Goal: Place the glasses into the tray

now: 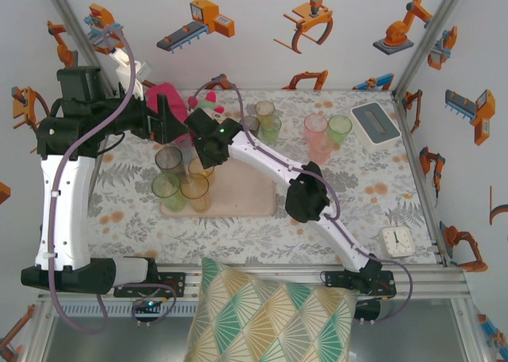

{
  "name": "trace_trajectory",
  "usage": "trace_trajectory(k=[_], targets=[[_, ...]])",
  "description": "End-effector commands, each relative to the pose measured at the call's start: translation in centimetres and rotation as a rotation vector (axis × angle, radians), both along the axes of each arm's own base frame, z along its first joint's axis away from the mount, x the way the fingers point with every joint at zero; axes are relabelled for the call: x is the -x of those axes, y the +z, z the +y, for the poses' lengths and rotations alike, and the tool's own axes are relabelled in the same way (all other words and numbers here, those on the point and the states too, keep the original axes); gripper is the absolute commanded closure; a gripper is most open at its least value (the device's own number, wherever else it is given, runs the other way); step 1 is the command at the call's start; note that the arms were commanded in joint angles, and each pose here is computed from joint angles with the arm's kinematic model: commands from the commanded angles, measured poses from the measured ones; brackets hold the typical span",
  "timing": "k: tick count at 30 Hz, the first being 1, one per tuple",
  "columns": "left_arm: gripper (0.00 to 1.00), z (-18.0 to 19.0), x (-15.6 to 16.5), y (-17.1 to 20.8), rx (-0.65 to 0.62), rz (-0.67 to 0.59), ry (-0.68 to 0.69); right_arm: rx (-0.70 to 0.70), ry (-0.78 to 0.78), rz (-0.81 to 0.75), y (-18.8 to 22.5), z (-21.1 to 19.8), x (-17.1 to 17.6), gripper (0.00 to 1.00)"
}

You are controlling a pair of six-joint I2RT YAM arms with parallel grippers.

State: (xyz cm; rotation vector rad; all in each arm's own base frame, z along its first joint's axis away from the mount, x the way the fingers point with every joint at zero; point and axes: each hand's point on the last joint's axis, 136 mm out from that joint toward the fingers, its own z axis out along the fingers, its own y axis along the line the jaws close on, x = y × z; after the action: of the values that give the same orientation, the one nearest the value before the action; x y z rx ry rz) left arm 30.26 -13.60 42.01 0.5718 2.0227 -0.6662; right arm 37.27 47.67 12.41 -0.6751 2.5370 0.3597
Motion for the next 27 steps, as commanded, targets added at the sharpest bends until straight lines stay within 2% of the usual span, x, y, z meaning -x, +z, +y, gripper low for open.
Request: trace_trajectory(k=[1, 13, 27], targets=[[0.03, 0.0, 0.6, 0.7, 0.024, -0.017, -0.008, 0.001, 0.019, -0.036, 1.5, 0.1, 0.1, 0.63], [0.03, 0.1, 0.7, 0.6, 0.014, -0.023, -0.002, 0.008, 0.020, -0.099, 4.7, -1.0, -0.2, 0.60], [0.03, 0.7, 0.9, 0.8, -0.015, -0.044, 0.020, -0.061, 0.023, -0.139, 9.9, -2.2, 0.0, 0.58]])
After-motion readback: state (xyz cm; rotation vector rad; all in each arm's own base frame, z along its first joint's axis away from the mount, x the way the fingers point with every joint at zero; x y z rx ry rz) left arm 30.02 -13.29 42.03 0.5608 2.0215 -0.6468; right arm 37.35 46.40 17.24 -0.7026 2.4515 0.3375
